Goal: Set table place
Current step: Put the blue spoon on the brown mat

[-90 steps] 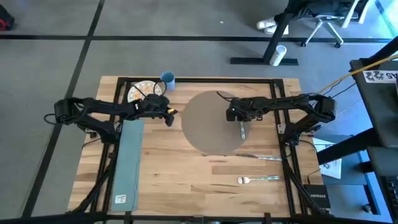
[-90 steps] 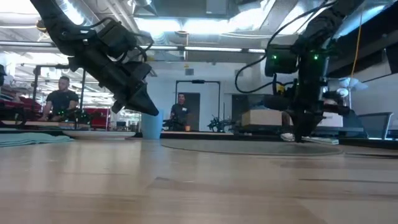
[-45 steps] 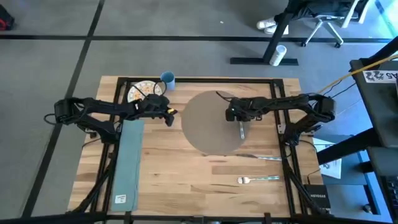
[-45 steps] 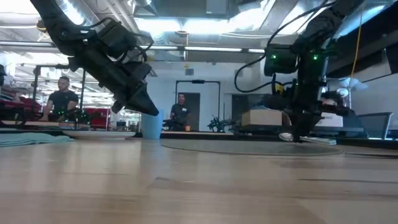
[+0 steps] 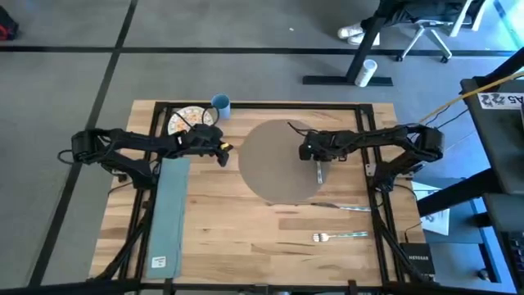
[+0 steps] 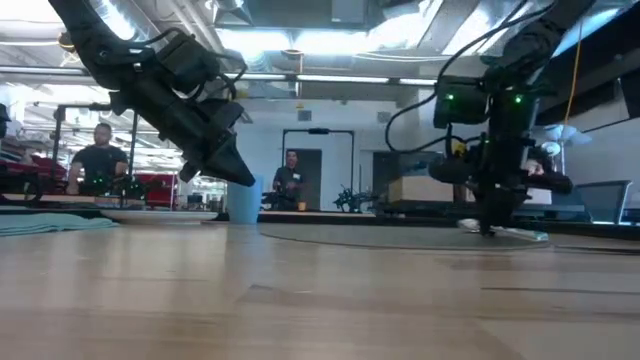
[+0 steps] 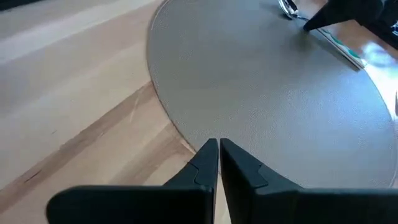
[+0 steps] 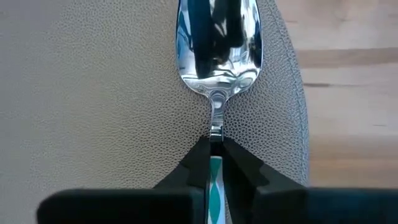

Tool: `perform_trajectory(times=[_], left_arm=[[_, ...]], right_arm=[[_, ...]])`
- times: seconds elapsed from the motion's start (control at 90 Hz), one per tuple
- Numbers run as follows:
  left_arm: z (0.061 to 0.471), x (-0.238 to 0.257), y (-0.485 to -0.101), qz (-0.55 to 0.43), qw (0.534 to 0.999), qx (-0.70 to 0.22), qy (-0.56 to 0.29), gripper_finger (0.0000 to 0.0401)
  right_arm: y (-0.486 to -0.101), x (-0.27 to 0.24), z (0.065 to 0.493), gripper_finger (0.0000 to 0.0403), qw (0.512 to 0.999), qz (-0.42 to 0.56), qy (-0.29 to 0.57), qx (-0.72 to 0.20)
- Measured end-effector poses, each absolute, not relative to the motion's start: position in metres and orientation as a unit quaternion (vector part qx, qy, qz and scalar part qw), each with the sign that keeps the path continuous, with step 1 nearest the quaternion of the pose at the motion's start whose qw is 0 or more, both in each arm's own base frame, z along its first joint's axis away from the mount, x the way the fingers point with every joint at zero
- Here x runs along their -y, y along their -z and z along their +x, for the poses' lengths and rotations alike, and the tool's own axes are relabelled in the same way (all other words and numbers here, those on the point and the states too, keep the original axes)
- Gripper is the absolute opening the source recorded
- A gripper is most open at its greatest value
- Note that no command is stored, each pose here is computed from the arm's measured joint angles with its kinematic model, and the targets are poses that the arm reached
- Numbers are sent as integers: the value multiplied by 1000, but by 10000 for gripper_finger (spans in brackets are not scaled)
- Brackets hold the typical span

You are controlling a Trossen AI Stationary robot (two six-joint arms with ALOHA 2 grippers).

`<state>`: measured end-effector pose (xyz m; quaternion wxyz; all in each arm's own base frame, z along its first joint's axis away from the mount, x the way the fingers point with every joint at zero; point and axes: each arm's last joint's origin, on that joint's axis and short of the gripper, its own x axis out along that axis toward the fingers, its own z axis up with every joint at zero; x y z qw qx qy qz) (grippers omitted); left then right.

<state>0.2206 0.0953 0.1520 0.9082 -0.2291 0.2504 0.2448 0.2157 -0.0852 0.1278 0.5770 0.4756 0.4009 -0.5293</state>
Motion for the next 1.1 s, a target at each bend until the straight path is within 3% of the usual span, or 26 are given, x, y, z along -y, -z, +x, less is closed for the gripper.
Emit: perform_trajectory(times=[0.4,0.767,1.1], left_arm=[[221,-95,-152,-229,908,-251,-245,0],[220,-95,-151,-230,906,-258,-246,0],[220,-95,-151,-230,906,-257,-246,0]], right_arm=[[-127,85,215,16,576,475,529,-403],[-127,85,215,94,577,474,528,-405],[-130,86,219,103,586,463,523,-410]])
